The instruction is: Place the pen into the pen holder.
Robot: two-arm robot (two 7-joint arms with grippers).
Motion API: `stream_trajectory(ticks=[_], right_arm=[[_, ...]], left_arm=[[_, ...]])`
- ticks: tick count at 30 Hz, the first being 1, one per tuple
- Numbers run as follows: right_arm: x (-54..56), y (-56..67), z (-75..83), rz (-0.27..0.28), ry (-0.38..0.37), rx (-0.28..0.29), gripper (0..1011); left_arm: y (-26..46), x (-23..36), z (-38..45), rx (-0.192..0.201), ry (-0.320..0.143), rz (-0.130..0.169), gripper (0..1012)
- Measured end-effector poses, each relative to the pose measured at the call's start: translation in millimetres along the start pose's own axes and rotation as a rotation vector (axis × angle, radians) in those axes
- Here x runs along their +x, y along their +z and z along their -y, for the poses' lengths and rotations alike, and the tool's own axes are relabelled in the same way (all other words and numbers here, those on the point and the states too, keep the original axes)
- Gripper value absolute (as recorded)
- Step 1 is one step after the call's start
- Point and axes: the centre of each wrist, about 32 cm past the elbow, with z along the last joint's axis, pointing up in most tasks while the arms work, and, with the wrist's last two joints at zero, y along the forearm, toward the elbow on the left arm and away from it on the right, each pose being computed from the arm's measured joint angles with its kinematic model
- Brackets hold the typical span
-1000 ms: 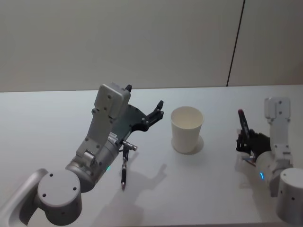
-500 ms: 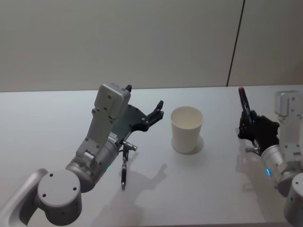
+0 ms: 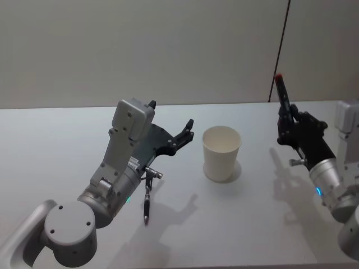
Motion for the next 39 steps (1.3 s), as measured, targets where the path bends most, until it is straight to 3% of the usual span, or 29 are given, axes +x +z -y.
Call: stream_trajectory(ticks=[9, 18, 26, 39], right_arm=[[4.0, -8.4, -23.3, -0.019, 0.120, 0.143, 181], [-3.7, -23.6, -54.5, -0.028, 0.242, 0.246, 181], [-13.7, -36.5, -76.3, -0.014, 0.312, 0.286, 181], [-24.4, -51.0, -94.4, 0.016, 0.358, 0.275, 181]], left_arm=[[0.0, 0.0, 0.0, 0.000, 0.000, 0.000, 1000], [0.0, 0.0, 0.0, 0.000, 0.000, 0.000, 1000], [0.0, 0.0, 0.0, 0.000, 0.000, 0.000, 1000], [0.0, 0.0, 0.0, 0.000, 0.000, 0.000, 1000]])
